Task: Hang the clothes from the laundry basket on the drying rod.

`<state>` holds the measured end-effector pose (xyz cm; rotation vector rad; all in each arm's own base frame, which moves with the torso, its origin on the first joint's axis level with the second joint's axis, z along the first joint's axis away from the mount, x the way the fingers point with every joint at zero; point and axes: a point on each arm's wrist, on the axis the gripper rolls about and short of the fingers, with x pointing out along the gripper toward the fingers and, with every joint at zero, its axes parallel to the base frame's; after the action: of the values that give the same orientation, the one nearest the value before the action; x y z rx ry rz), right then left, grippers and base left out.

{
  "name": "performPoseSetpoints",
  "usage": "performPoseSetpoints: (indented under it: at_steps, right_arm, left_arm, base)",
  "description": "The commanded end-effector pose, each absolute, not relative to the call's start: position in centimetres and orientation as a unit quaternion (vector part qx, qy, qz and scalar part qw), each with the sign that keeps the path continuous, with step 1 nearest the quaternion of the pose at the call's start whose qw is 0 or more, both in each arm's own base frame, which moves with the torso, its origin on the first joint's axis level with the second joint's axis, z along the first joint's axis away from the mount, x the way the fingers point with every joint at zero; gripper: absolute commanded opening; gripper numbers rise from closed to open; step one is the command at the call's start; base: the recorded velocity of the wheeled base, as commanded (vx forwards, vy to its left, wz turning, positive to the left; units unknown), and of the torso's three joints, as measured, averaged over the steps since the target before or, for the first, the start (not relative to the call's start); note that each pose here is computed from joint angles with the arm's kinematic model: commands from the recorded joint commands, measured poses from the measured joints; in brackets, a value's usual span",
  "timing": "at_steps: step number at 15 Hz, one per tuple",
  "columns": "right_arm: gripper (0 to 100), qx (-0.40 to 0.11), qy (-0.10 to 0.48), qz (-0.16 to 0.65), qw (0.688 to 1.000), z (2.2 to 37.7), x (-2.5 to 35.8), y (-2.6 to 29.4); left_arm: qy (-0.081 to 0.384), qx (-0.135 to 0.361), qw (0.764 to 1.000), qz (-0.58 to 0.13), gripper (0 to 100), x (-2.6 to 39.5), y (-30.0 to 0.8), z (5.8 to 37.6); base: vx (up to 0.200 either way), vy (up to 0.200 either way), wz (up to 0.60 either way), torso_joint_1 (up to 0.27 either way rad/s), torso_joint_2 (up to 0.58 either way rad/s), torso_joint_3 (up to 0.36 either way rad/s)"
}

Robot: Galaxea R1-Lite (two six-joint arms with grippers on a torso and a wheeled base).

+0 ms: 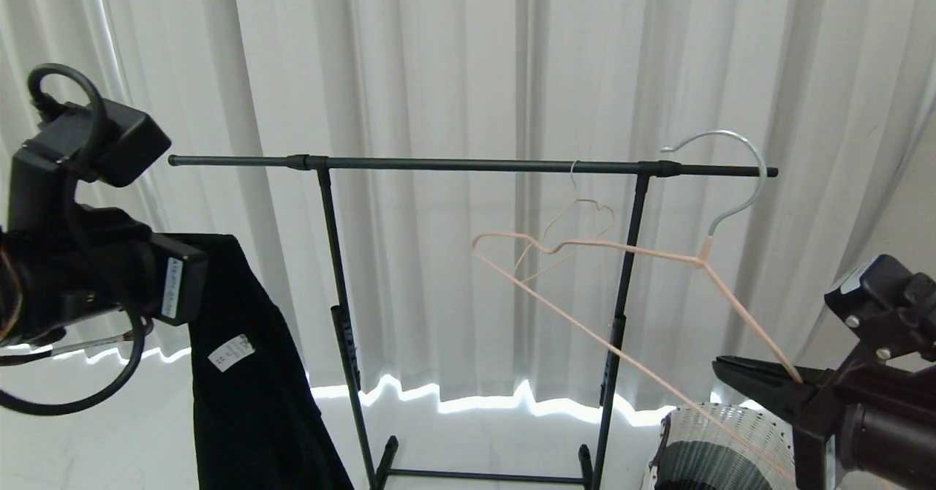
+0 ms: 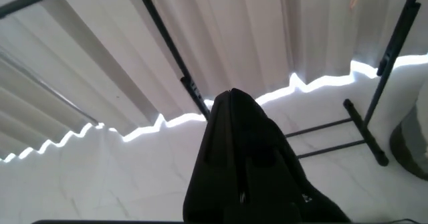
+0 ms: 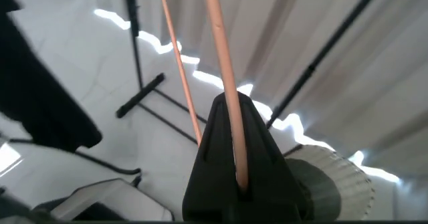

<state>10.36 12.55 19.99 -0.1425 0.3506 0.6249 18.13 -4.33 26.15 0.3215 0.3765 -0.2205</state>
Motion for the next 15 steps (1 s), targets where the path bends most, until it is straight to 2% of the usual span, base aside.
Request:
performPoseSetpoints:
  at_steps: [1, 3, 5, 11, 15]
  right_arm:
    - [0, -0.073, 0.187, 0.341, 0.919, 19.4, 9.8, 14.3]
    - [0, -0.055, 0.196, 0.373, 0.905, 19.5, 8.9, 15.7]
    - [0, -0.034, 0.201, 0.401, 0.893, 20.1, 8.1, 17.2]
    - [0, -0.025, 0.202, 0.417, 0.886, 20.1, 8.0, 18.8]
    - [0, 0.023, 0.216, 0.394, 0.893, 18.9, 9.5, 21.1]
  left_arm:
    - [0.214, 0.119, 0.963, -0.111, 0, 21.6, -6.7, 25.8]
    - [0.223, 0.068, 0.97, -0.07, 0, 23.7, -9.6, 25.7]
    - [0.231, 0.063, 0.97, -0.04, 0, 25.2, -11.1, 25.1]
    - [0.225, 0.06, 0.972, -0.042, 0, 26.4, -11.7, 25.4]
    - [0.218, 0.052, 0.973, -0.048, 0, 26.0, -12.0, 25.9]
  base:
    - [0.0, 0.0, 0.0, 0.0, 0.0, 0.0]
    - [0.0, 0.0, 0.0, 0.0, 0.0, 0.0]
    - [0.0, 0.0, 0.0, 0.0, 0.0, 0.0]
    - [0.0, 0.0, 0.0, 0.0, 0.0, 0.0]
    - [0.0, 0.0, 0.0, 0.0, 0.0, 0.0]
